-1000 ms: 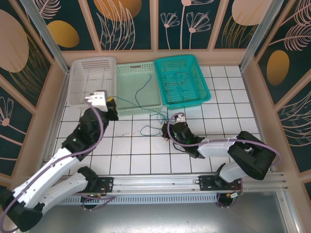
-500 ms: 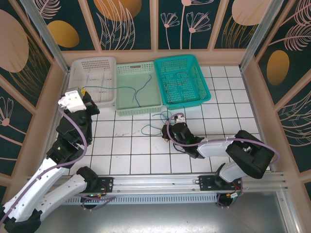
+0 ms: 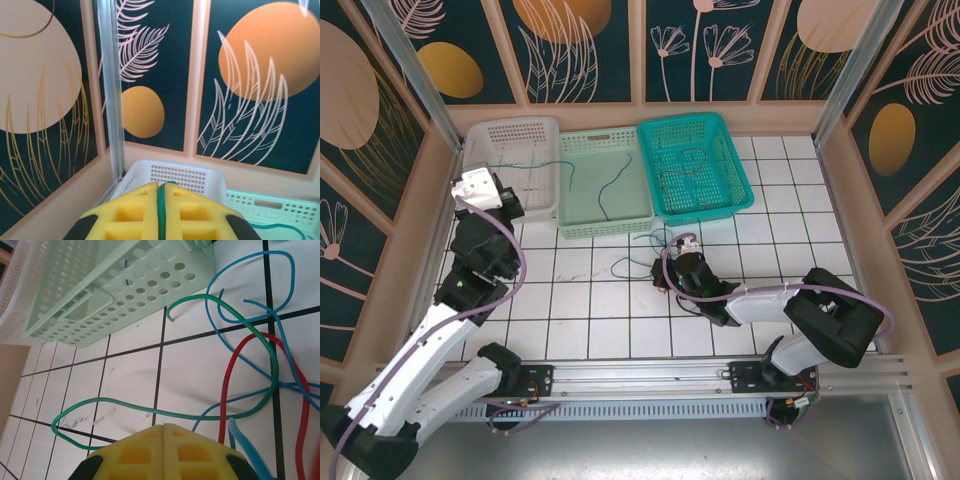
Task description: Untangle the cables
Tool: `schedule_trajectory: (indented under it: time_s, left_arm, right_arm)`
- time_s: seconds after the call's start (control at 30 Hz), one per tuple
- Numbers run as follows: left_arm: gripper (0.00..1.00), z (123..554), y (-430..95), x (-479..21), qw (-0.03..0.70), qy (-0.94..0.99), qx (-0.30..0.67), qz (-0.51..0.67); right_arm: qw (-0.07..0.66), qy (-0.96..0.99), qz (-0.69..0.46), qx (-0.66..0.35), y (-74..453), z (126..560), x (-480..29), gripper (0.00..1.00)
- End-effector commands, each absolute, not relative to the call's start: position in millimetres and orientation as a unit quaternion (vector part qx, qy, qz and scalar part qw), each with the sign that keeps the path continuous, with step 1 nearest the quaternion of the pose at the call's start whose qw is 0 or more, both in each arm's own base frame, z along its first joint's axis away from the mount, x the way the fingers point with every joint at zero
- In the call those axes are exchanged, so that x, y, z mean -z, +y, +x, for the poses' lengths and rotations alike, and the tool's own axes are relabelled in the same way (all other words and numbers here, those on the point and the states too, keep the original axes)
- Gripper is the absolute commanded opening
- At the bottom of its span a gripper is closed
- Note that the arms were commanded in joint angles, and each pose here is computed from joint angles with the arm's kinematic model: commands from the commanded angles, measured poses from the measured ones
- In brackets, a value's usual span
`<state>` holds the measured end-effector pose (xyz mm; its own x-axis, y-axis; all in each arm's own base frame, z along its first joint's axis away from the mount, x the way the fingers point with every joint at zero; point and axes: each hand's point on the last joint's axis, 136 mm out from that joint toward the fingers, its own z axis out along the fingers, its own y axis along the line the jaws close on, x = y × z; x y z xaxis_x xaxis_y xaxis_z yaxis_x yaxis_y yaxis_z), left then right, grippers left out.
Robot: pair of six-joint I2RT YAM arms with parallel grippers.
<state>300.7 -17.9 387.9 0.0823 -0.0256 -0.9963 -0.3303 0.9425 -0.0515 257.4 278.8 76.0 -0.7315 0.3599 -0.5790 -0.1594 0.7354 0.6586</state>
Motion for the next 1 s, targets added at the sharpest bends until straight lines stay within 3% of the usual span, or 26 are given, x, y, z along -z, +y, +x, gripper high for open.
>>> schedule_trajectory:
  time_s: [0.0,0.3,0.73,0.97]
  left_arm:
    - [0.00,315,-7,-394,0.728,0.661,-0.096,-0.151]
    - [0.00,358,38,-382,0.717,0.666,-0.079,-0.189]
    - [0.00,432,89,-314,0.681,0.683,-0.024,-0.264]
    - [0.00,459,68,-289,0.700,0.665,0.074,-0.250]
  right_arm:
    - [0.370,0.852,0.049,-0.368,283,260,-82,0.00]
    - [0.373,0.851,0.035,-0.369,289,263,-85,0.00]
    - [0.361,0.853,0.015,-0.377,297,259,-84,0.00]
    - [0.355,0.853,0.003,-0.383,306,259,-85,0.00]
